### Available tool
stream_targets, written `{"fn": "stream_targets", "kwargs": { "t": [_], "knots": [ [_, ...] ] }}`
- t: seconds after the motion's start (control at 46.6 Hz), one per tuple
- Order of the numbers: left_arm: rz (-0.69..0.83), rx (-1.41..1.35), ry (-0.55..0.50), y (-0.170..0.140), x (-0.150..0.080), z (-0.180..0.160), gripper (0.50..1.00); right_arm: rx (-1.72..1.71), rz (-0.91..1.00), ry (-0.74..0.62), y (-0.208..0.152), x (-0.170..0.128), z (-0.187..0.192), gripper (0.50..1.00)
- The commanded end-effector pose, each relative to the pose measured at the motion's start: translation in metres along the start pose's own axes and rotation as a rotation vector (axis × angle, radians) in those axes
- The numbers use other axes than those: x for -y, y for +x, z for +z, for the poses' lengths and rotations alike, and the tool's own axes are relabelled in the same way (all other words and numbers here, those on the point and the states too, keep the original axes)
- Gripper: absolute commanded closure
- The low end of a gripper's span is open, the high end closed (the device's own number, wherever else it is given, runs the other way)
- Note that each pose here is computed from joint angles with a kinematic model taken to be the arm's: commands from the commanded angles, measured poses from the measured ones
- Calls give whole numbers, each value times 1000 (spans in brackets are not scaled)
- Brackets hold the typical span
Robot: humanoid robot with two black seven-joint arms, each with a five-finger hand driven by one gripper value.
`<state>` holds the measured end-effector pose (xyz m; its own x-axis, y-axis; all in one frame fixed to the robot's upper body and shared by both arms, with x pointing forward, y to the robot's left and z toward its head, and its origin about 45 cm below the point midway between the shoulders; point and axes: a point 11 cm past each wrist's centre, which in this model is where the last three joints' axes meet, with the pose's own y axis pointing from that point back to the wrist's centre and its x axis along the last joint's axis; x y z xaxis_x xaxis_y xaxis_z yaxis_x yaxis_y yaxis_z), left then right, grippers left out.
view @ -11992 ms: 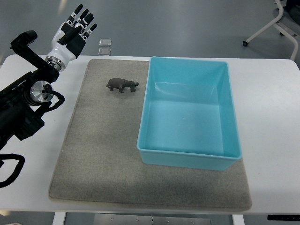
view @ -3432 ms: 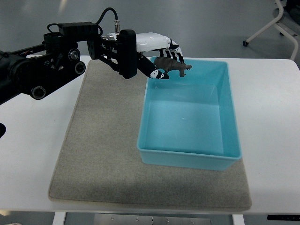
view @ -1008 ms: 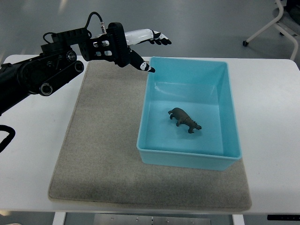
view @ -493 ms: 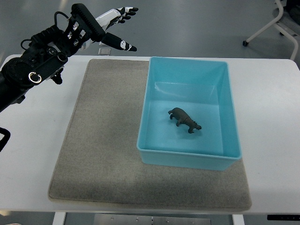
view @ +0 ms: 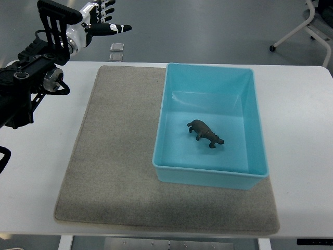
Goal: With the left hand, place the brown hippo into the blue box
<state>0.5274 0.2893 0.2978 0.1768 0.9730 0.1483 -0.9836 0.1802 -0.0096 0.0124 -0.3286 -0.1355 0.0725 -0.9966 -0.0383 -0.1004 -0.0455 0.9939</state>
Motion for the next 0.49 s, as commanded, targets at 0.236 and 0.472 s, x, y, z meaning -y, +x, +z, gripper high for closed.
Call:
{"fn": "stream_targets", "kwargs": {
  "t": [0.236,0.472],
  "knots": [
    [56,-116,83,5,-3,-18,504,0,0,0,0,0,0,564],
    [46,-343,105,5,-6,-28,504,0,0,0,0,0,0,564]
  ]
}}
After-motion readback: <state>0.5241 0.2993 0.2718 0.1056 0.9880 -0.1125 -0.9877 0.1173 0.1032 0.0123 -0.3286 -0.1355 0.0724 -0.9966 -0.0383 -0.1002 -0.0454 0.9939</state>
